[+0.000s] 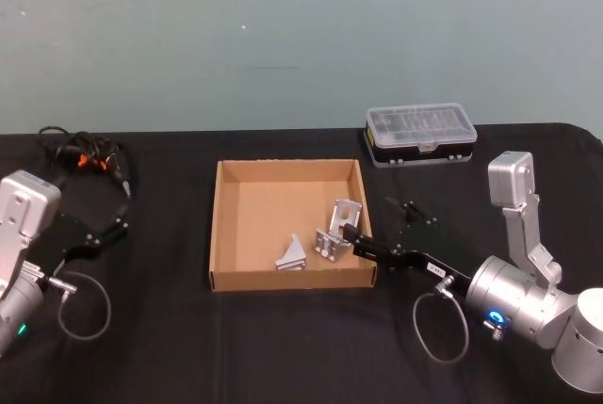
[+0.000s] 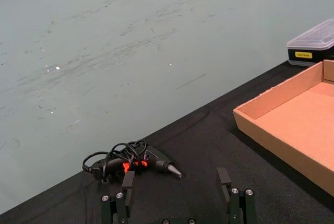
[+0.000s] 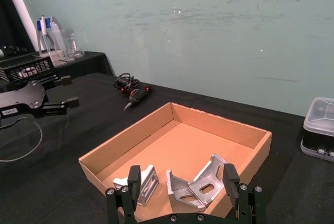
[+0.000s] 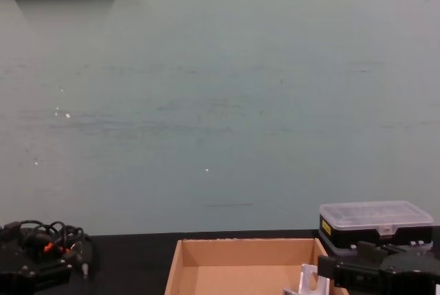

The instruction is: Use one hand to pick up the angle iron from the table and place it into the box.

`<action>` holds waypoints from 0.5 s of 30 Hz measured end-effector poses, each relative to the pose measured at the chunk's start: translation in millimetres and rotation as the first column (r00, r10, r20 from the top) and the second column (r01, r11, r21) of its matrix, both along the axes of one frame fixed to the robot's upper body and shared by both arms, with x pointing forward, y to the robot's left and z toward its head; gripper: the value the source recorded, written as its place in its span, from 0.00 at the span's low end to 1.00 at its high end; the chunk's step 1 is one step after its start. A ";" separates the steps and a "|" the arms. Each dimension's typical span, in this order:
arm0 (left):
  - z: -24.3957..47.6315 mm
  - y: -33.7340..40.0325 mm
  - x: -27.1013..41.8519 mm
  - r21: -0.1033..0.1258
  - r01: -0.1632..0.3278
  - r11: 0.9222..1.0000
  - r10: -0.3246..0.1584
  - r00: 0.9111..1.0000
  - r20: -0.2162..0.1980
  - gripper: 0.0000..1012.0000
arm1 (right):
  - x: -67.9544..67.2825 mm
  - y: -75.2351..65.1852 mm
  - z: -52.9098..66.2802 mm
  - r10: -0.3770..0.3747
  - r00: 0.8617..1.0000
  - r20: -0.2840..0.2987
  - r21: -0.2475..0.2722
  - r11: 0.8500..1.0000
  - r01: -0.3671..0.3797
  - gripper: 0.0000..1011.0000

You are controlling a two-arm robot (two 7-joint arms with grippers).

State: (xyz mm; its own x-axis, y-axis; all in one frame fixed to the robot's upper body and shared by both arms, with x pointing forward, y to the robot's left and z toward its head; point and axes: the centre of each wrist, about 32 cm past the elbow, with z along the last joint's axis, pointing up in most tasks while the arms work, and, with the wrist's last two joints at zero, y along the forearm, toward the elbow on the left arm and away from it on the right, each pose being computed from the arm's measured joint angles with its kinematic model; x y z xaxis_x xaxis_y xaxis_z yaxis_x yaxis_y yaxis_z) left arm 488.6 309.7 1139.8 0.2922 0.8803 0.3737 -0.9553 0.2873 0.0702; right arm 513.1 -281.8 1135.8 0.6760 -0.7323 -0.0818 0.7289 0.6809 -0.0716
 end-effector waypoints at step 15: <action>0.0 0.0 0.0 0.000 0.000 1.000 0.000 1.000 0.000 0.99 | 0.0 0.0 0.0 0.000 1.000 0.000 0.000 1.000 0.000 0.99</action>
State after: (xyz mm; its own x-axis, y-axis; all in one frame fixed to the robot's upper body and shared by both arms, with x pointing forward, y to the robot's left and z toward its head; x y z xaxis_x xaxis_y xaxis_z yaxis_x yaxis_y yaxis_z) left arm 488.6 309.7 1139.8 0.2923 0.8803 0.3737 -0.9552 0.2874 0.0702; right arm 513.1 -281.7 1135.8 0.6761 -0.7323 -0.0818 0.7289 0.6809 -0.0717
